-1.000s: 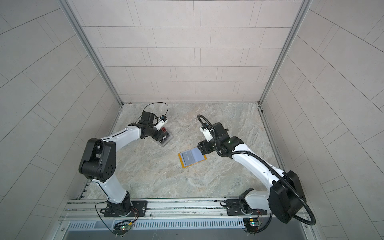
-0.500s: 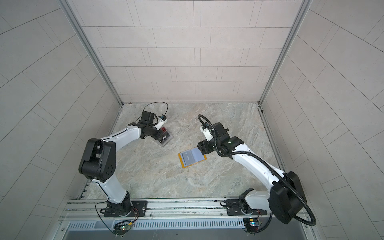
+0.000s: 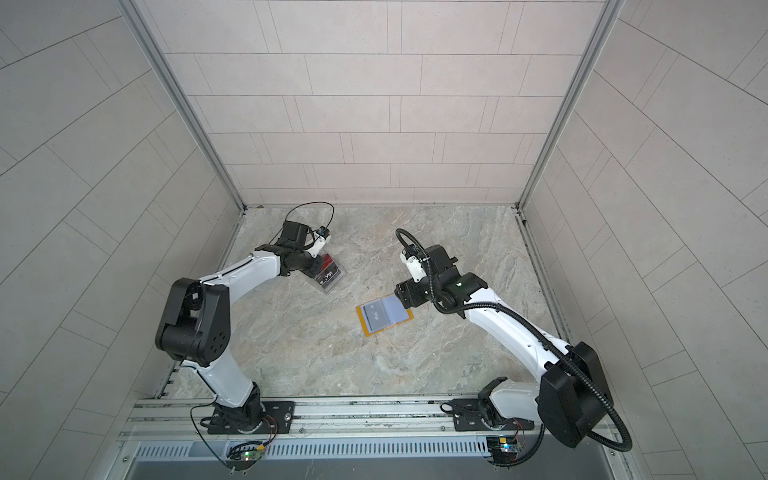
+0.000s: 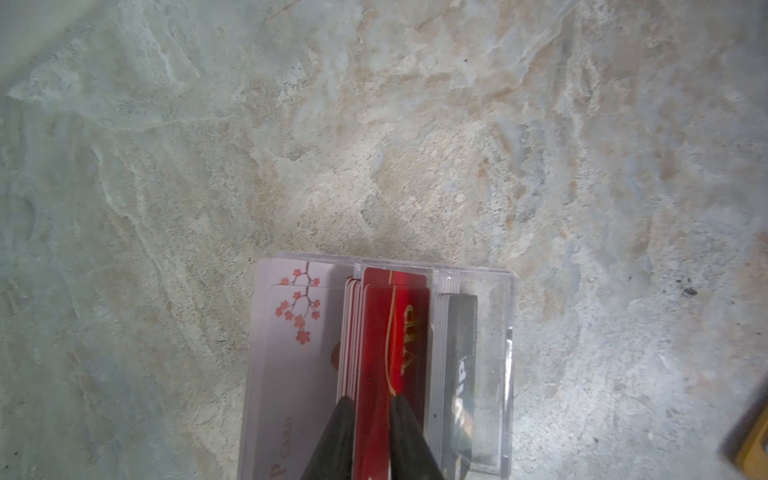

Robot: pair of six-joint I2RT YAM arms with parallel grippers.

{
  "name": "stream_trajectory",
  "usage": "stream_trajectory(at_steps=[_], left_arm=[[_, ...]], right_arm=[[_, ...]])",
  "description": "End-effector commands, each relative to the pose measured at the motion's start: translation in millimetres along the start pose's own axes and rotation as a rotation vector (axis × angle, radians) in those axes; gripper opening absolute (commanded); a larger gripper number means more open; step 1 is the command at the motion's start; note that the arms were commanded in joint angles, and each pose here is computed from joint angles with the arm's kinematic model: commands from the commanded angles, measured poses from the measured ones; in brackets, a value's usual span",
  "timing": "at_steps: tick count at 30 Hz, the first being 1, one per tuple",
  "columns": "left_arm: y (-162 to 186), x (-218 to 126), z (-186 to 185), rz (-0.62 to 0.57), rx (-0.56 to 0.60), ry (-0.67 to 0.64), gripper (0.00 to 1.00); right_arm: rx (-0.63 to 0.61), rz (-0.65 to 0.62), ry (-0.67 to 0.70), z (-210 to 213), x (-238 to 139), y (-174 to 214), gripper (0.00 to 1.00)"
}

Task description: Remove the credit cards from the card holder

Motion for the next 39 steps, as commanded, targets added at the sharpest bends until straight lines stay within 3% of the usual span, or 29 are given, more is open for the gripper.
stream_trajectory(at_steps=[1, 14, 27, 33, 39], left_arm=[[-14, -18, 11, -0.050, -0.023, -0.058, 0.22], [-28, -62, -2, -0.183, -0.065, -0.031, 0.32], [1, -87, -70, -0.240, -0.081, 0.125, 0.45], [22, -82, -106, -0.227, -0.109, 0.230, 0.44], [36, -68, -144, -0.193, -0.106, 0.339, 0.35]], right_arm=[[0.010, -0.004, 0.003, -2, 2, -2, 0.82], [0.015, 0.027, -0.014, 0, 6, 5, 0.82], [0.022, 0.065, -0.017, 1, 18, 14, 0.81], [-0.001, 0.089, -0.012, 10, 25, 20, 0.80], [-0.008, 0.098, -0.022, 18, 33, 23, 0.79]])
Point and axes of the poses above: each gripper's point midway between its finger pads, its own x axis out along the fingers, its own z axis along the line the jaws close on, y = z × x, the point moved 6 cm from there along -x, back along the fingers, and after that the axes turned 1 degree about -x, right-handed, at the moved point
